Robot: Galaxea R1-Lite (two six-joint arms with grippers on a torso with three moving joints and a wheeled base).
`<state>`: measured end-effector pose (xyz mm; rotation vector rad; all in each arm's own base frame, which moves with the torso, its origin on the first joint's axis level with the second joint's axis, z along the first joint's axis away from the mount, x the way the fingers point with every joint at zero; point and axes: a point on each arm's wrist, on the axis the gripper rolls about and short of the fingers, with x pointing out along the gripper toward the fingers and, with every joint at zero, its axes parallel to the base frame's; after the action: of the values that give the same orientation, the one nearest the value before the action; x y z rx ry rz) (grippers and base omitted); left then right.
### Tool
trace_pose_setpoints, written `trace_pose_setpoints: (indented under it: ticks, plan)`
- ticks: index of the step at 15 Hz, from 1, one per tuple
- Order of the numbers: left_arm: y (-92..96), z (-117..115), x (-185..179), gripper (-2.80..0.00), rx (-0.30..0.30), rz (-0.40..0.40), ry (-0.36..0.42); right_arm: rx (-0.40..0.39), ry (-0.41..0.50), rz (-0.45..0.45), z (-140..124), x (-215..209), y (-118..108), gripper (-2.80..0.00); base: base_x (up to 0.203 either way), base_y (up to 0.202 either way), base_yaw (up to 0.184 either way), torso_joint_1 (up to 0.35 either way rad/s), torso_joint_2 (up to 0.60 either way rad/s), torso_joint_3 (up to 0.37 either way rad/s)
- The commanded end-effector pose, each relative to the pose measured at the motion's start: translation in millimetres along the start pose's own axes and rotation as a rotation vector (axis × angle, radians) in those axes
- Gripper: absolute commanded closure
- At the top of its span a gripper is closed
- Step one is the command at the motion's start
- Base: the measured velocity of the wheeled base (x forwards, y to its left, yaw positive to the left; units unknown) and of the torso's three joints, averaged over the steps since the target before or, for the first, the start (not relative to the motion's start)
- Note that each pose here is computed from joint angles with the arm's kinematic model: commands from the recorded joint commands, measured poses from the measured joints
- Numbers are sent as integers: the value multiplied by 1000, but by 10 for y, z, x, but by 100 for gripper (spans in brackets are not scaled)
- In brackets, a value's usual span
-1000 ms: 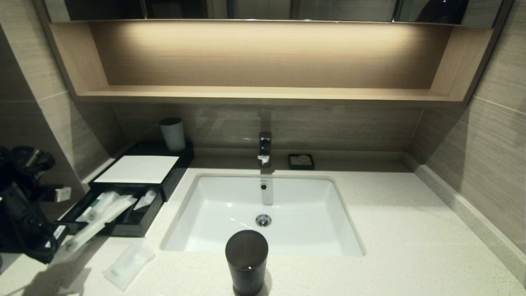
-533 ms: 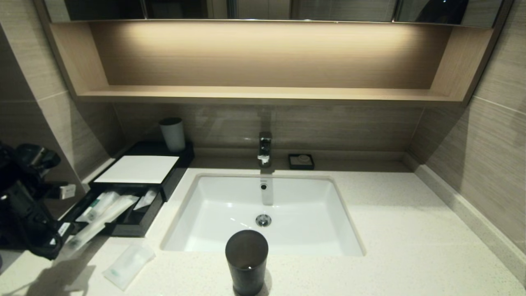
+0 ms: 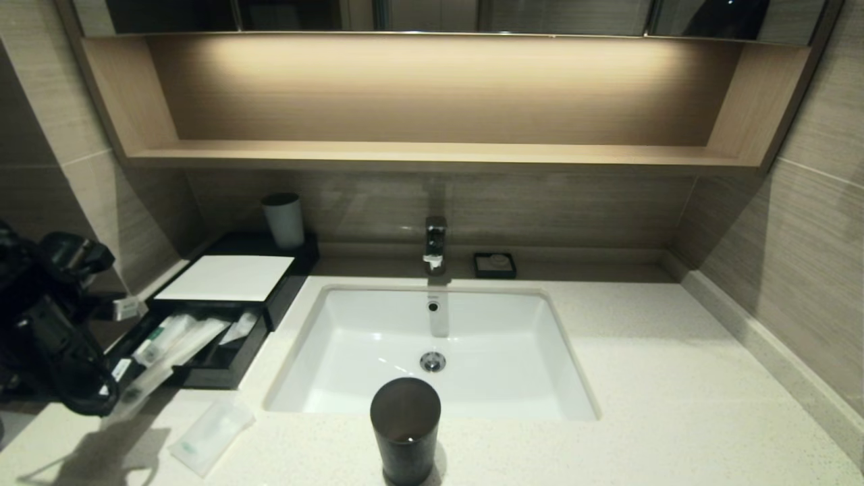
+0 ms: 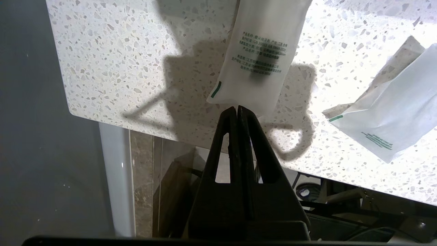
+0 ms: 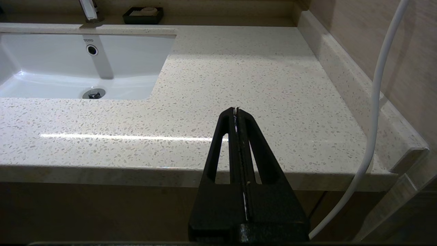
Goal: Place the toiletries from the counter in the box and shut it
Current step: Place the bathroom toiletry into the drawer
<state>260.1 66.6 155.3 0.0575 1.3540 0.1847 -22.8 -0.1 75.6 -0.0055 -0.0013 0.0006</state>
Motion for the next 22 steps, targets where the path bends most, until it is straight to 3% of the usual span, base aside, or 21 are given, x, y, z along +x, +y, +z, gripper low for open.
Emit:
trace_pose_setpoints:
  ticks: [1, 22]
  plan:
    - [-34, 15, 30, 0, 6, -4, 12, -1, 1, 0, -4, 1, 0, 0, 0, 0, 0, 0, 0, 0]
    - [-186, 306, 225, 0, -16, -5, -103, -1, 1, 0, -4, 1, 0, 0, 0, 0, 0, 0, 0, 0]
